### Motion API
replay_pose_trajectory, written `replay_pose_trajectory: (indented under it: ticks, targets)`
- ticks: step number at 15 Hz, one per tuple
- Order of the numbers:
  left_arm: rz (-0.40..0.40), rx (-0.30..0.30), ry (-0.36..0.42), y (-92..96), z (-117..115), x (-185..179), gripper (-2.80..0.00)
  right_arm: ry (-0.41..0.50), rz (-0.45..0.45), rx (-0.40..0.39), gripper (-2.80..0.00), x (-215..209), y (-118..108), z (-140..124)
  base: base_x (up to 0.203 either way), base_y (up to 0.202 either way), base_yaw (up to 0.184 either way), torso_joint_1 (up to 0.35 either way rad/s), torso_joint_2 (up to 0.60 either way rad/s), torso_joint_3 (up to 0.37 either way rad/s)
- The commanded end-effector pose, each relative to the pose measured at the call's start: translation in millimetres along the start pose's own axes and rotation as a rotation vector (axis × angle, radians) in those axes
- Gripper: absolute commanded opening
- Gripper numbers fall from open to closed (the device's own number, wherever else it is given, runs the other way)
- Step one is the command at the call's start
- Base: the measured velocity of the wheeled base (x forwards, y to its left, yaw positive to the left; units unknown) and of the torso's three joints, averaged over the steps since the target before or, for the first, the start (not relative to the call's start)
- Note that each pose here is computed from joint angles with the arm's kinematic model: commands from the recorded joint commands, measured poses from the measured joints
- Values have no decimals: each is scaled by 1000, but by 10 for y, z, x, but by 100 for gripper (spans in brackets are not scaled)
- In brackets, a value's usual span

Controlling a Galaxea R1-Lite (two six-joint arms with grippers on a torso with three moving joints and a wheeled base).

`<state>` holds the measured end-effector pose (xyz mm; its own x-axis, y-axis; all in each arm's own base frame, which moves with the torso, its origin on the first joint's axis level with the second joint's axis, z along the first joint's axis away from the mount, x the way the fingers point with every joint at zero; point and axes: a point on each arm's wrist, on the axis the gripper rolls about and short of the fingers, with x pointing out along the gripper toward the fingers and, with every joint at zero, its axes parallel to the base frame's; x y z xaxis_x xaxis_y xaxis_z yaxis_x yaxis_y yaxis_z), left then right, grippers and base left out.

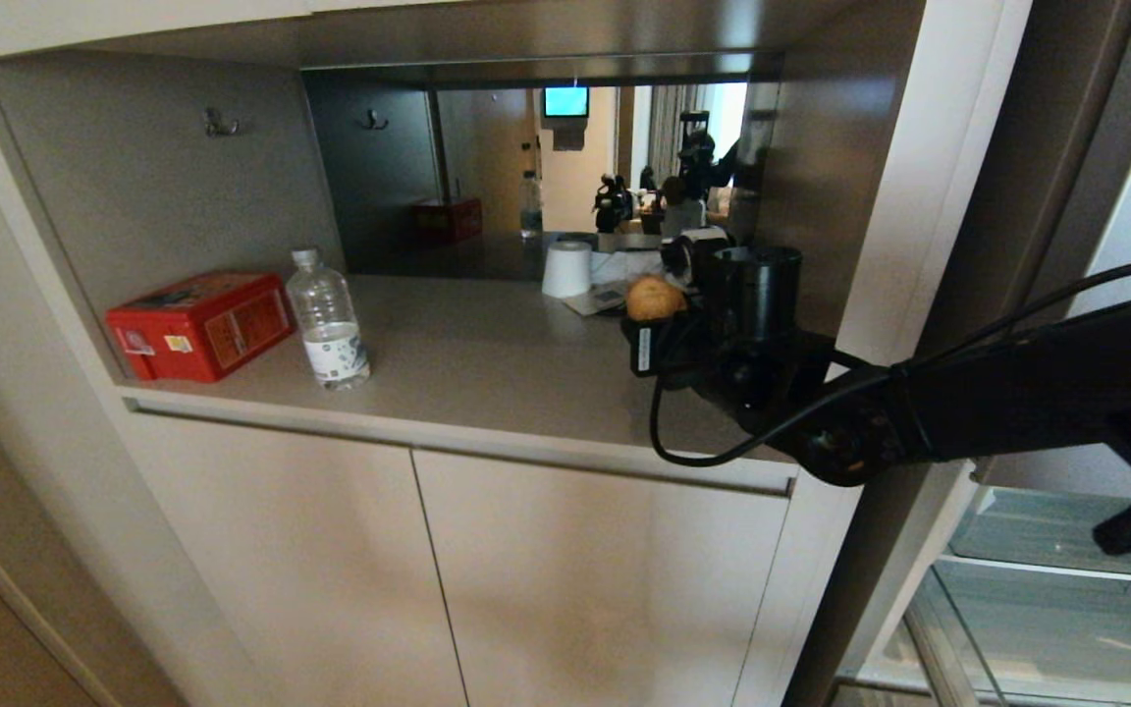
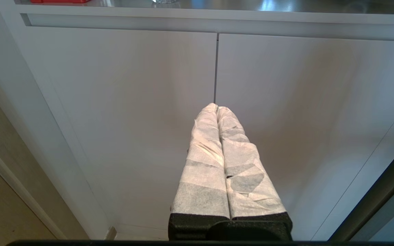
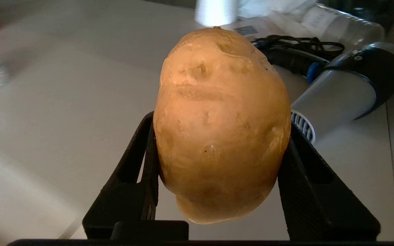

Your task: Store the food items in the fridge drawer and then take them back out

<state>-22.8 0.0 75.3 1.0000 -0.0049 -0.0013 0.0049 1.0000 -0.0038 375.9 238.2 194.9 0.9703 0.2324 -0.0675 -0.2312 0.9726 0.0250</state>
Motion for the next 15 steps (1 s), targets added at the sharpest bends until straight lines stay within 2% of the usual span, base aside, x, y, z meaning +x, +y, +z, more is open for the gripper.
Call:
replay_pose_trajectory:
  ticks: [1, 5, 10, 13, 15]
  targets:
    - [0, -1, 2, 0, 0, 1, -280, 33, -13, -19, -280, 247, 71, -279, 0, 0, 0, 0, 0, 0]
    - [0, -2, 2, 0, 0, 1, -280, 20, -46, -29, -280, 517, 28, -411, 0, 0, 0, 0, 0, 0]
    - [0, -2, 2, 0, 0, 1, -280, 13, -63, -33, -280, 641, -43, -559, 0, 0, 0, 0, 0, 0]
    - [0, -2, 2, 0, 0, 1, -280, -1, -67, -82, -280, 699, -43, -676, 0, 0, 0, 0, 0, 0]
    - [0, -2, 2, 0, 0, 1, -280, -17, -70, -84, -280, 702, -44, -666, 0, 0, 0, 0, 0, 0]
